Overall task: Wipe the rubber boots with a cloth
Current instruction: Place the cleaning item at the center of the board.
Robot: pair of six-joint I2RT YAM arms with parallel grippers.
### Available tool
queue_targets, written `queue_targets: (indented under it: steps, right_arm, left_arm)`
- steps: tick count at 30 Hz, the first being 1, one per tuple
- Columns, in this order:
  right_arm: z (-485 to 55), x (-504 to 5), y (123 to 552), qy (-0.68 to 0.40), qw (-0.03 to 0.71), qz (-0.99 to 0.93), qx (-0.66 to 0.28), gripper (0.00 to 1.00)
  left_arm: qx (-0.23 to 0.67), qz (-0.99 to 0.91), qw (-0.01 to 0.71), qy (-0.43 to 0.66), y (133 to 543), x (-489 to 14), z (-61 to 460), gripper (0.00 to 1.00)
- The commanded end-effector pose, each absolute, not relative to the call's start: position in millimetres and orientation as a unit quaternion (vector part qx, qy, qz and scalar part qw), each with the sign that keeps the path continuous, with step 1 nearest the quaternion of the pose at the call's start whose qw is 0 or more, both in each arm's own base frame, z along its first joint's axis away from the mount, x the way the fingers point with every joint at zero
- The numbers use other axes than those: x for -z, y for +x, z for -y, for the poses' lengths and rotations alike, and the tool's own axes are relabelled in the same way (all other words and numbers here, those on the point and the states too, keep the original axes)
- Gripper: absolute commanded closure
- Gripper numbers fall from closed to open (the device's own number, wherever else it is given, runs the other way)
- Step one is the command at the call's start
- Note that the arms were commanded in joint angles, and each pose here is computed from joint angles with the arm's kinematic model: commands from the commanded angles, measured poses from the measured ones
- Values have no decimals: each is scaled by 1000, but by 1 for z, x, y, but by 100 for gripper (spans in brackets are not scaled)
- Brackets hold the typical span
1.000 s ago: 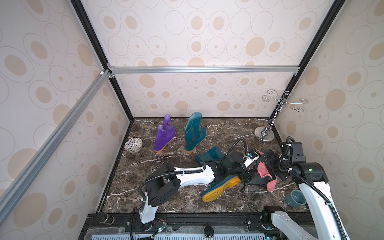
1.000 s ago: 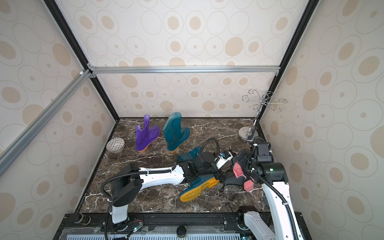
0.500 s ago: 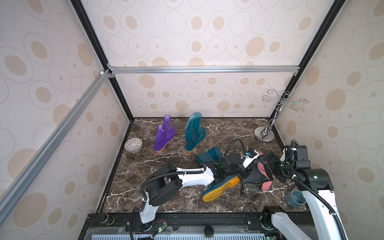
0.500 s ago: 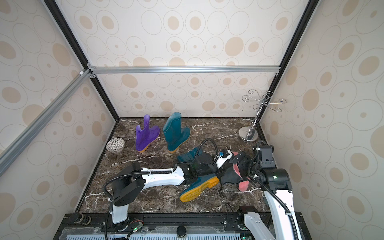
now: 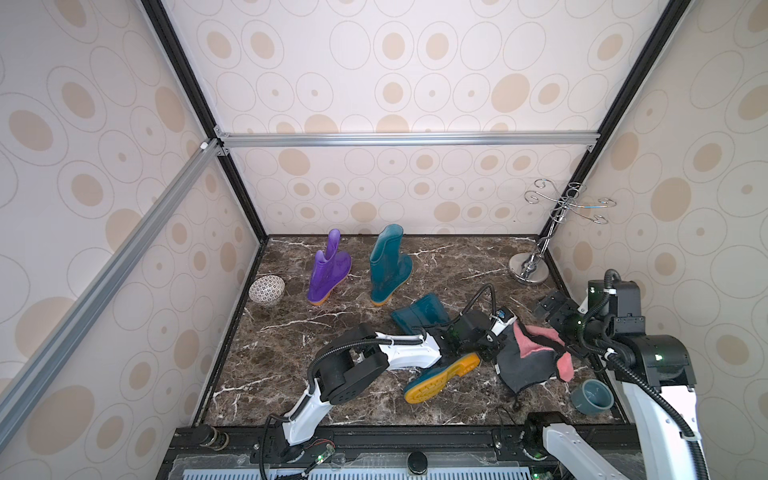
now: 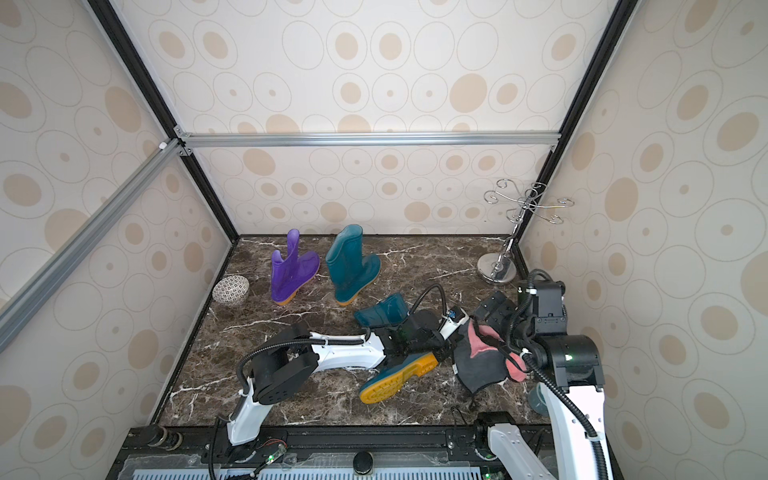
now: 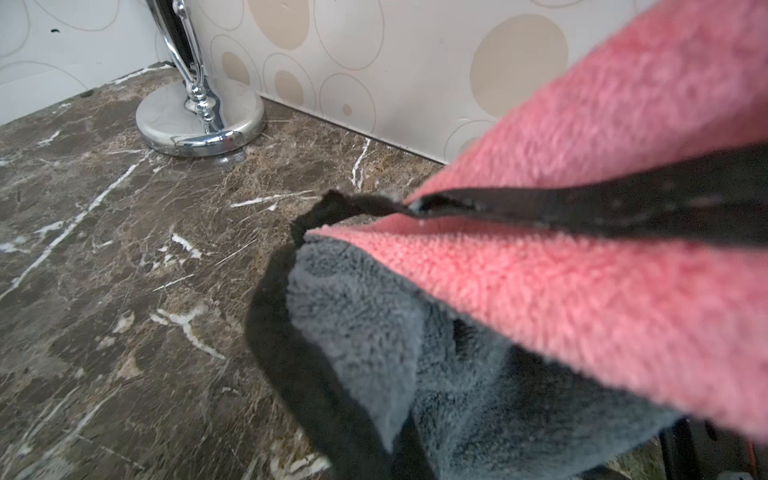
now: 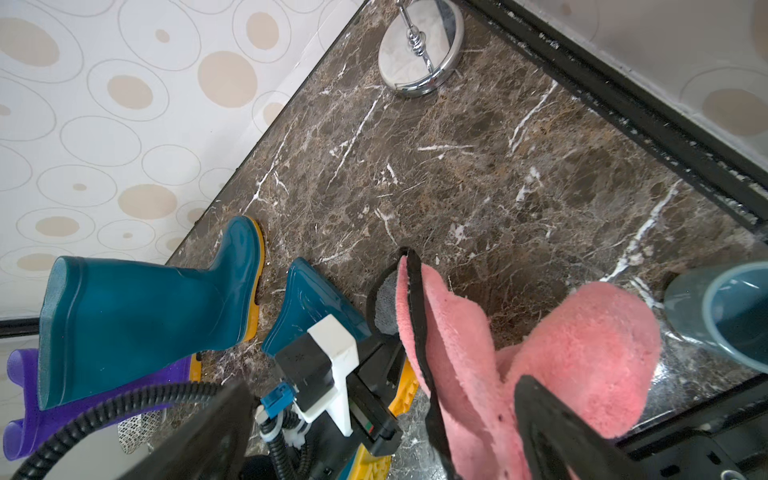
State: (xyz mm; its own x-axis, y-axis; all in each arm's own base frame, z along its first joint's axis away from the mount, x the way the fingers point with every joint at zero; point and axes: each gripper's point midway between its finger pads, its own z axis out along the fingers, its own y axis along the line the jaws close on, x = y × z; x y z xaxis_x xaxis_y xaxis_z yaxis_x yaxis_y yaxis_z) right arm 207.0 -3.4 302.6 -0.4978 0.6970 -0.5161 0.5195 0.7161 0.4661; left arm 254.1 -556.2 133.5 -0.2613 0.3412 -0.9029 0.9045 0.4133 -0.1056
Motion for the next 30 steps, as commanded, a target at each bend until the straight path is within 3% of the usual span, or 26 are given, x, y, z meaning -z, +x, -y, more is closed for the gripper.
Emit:
queue_targets:
  steps: [1, 12, 13, 15, 16, 18, 20, 22, 26, 28, 30]
  right_arm:
    - [18, -319, 200, 370, 376, -844, -94, 1]
    - [22, -342, 191, 363, 393, -841, -83, 1]
    - [21, -340, 192, 362, 388, -843, -85, 1]
    - [18, -336, 194, 361, 385, -844, -92, 1]
    - [18, -336, 195, 362, 387, -843, -94, 1]
    - [18, -336, 195, 362, 392, -840, -97, 1]
    - [18, -335, 196, 362, 390, -842, -95, 1]
    - [16, -331, 198, 361, 384, -844, -97, 1]
    - [10, -319, 204, 357, 369, -851, -108, 1]
    - [8, -313, 206, 355, 366, -853, -110, 1]
    - [5, -310, 209, 352, 362, -856, -117, 1]
  left_arm:
    - [303, -746, 430, 408, 279, -132, 551, 100]
    - [266, -774, 424, 388, 308, -120, 552, 100]
    - [274, -772, 427, 384, 307, -125, 551, 96]
    - [281, -767, 435, 379, 307, -139, 552, 59]
    - [286, -764, 440, 377, 306, -147, 551, 50]
    - [290, -756, 453, 373, 305, -163, 546, 42]
    - [284, -757, 457, 371, 304, -173, 540, 28]
    - [282, -762, 448, 375, 301, -176, 536, 20]
    - [294, -775, 425, 363, 288, -185, 520, 15]
    - [292, -784, 425, 345, 286, -193, 505, 1]
    - [278, -804, 419, 317, 289, -195, 485, 0]
